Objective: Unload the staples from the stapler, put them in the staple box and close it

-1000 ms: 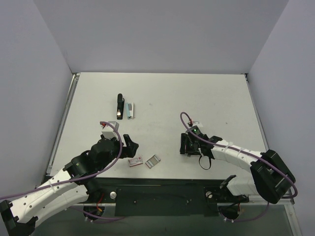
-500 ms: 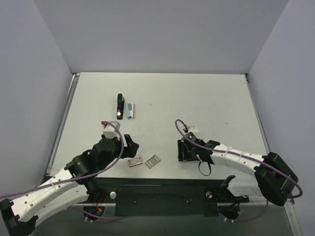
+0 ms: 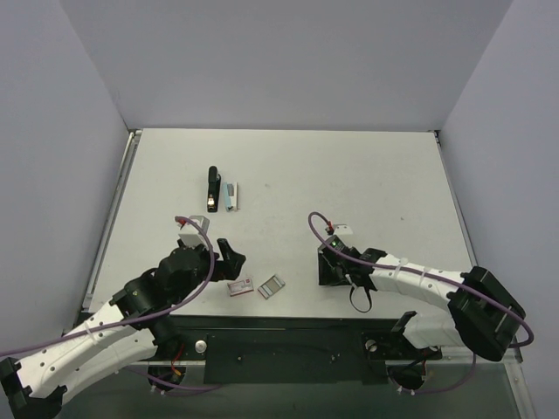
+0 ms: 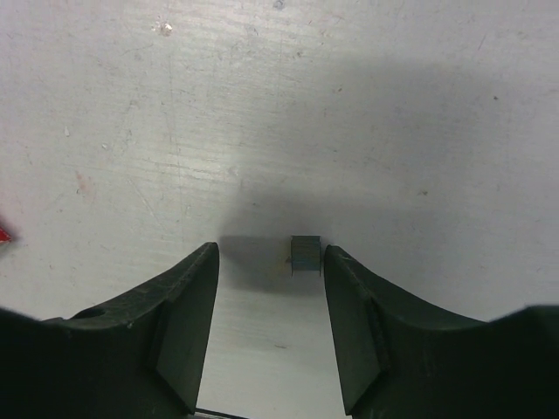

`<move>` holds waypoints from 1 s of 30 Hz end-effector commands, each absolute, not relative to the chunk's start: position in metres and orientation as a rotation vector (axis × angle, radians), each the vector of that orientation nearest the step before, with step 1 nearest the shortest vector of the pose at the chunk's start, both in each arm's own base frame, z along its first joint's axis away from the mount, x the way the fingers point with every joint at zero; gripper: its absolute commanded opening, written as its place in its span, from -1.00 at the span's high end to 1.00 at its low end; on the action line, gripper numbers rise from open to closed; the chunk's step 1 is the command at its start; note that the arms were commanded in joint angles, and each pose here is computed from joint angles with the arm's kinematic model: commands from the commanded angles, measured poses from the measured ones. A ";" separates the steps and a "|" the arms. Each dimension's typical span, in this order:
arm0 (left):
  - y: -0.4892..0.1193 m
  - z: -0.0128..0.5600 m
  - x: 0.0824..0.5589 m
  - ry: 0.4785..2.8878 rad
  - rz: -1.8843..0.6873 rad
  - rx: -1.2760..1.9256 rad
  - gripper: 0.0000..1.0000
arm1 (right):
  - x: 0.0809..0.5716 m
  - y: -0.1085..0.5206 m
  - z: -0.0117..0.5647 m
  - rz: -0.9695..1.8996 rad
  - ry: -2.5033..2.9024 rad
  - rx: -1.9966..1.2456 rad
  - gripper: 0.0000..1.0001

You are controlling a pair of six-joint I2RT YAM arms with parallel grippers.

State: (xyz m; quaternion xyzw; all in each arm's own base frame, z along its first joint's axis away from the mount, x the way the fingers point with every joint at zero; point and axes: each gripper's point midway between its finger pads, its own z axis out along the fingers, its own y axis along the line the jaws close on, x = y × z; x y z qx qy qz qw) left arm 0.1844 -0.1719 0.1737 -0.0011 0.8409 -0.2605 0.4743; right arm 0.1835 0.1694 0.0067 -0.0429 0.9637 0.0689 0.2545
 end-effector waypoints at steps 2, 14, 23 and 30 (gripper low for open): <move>-0.172 0.179 0.185 2.032 -0.660 -0.023 -0.85 | 0.190 0.165 0.010 0.102 2.615 -0.095 0.13; -0.169 0.179 0.185 2.034 -0.651 -0.029 -0.85 | 0.185 0.166 0.006 0.077 2.631 -0.130 0.46; -0.171 0.177 0.185 2.039 -0.647 -0.026 -0.85 | 0.185 0.167 0.005 0.039 2.629 -0.152 0.77; -0.171 0.177 0.186 2.039 -0.647 -0.029 -0.85 | 0.187 0.185 0.015 0.078 2.607 -0.202 0.93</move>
